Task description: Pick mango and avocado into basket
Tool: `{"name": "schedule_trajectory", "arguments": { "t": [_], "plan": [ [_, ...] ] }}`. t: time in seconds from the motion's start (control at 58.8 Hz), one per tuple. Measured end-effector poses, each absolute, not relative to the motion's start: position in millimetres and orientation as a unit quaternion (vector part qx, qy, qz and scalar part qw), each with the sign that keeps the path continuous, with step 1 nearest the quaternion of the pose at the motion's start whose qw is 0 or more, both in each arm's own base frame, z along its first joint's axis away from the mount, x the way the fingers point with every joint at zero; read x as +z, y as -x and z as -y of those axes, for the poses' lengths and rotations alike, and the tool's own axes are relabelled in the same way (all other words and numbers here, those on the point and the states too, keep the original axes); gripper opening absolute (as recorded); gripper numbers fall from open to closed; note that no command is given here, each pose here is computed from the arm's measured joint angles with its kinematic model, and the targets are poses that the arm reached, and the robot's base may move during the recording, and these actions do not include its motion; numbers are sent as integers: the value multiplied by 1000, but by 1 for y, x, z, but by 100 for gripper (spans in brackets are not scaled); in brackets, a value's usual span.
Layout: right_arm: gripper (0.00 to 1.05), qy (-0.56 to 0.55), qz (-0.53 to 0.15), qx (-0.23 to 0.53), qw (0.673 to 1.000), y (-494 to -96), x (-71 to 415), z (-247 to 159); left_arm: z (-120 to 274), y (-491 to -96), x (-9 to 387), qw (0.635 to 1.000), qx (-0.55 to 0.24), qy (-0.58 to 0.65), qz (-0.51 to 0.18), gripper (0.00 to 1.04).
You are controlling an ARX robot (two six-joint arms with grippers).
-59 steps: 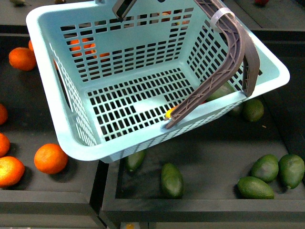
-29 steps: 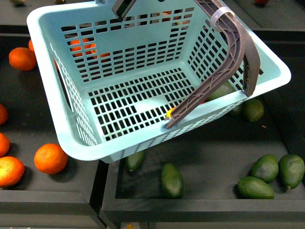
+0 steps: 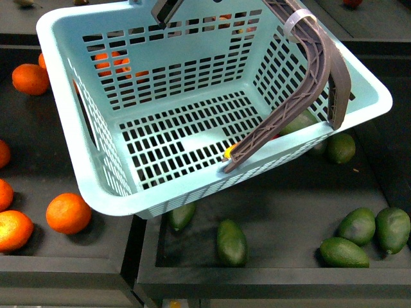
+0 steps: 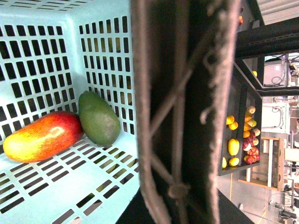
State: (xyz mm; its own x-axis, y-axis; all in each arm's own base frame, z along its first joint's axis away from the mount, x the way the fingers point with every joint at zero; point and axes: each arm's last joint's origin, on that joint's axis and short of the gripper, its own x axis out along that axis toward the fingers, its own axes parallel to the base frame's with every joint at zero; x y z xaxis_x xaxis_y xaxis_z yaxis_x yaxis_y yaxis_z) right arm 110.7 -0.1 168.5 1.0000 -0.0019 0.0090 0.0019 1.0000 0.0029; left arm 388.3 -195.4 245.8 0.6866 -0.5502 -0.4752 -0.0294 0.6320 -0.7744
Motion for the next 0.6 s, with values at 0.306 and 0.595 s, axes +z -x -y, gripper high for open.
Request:
{"name": "schedule_trajectory", "arguments": {
  "t": [0.306,0.595],
  "plan": [
    [2,-1,-2,0,1000,-98,165,0,195,-388,246,827,-158,399,-363,6],
    [4,0,1,0,1000,-98,165,0,195,-388,246,826,-159,400,-365,6]
  ]
}}
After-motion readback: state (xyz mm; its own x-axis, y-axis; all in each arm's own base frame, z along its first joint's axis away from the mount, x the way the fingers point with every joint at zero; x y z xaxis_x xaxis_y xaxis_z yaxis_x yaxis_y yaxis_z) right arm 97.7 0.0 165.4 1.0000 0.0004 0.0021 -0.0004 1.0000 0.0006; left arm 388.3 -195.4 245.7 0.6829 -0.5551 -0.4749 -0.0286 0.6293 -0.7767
